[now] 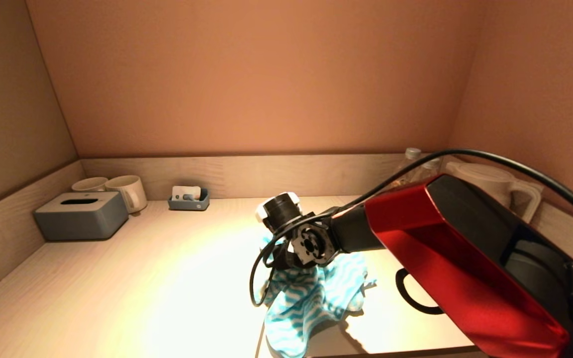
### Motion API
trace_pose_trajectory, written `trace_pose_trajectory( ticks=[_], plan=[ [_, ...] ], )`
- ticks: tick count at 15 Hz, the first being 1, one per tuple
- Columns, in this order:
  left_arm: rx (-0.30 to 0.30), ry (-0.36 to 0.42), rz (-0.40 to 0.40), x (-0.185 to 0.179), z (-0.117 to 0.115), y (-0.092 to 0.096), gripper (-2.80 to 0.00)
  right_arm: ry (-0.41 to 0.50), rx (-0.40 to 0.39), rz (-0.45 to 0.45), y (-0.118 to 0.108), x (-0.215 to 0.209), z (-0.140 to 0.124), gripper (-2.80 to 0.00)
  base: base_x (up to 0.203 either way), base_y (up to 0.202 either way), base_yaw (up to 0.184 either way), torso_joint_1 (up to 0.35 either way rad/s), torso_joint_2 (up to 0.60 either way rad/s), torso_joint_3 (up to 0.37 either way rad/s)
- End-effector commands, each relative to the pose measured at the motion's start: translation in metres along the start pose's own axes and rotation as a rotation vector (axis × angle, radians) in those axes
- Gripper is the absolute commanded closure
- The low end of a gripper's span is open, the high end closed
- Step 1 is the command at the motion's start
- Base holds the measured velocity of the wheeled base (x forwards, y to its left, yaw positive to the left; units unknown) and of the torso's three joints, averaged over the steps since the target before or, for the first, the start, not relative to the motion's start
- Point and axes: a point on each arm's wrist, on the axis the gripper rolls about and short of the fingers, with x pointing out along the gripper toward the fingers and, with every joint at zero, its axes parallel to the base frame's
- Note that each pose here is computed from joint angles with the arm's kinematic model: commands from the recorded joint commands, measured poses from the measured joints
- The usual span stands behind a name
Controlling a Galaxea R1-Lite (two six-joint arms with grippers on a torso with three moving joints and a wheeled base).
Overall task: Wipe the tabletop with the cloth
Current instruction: Sweep the stains on the table
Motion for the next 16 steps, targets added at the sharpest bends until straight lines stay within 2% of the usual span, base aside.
trace_pose_trajectory(
  ticks=[1,4,5,10,13,16],
  plan=[
    [0.000,-0.001,0.000,0.000,0.000,0.000,0.00,-0.007,0.025,-0.017,-0.016,-0.010,0.006,0.00,0.000,0.000,0.000,0.000,0.00,0.000],
    [0.000,0.001,0.000,0.000,0.000,0.000,0.00,0.002,0.003,-0.007,-0.022,-0.039,-0.005,0.00,0.000,0.000,0.000,0.000,0.00,0.000],
    [0.000,0.001,0.000,0.000,0.000,0.000,0.00,0.004,-0.026,0.014,-0.015,-0.054,-0.014,0.00,0.000,0.000,0.000,0.000,0.00,0.000],
    [0.000,-0.001,0.000,0.000,0.000,0.000,0.00,-0.024,-0.126,0.140,0.042,-0.093,-0.040,0.00,0.000,0.000,0.000,0.000,0.00,0.000],
    [-0.001,-0.001,0.000,0.000,0.000,0.000,0.00,-0.079,-0.114,0.161,0.057,-0.098,-0.028,0.00,0.000,0.000,0.000,0.000,0.00,0.000],
    [-0.001,-0.001,0.000,0.000,0.000,0.000,0.00,-0.114,-0.080,0.122,0.046,-0.104,-0.017,0.00,0.000,0.000,0.000,0.000,0.00,0.000]
  ],
)
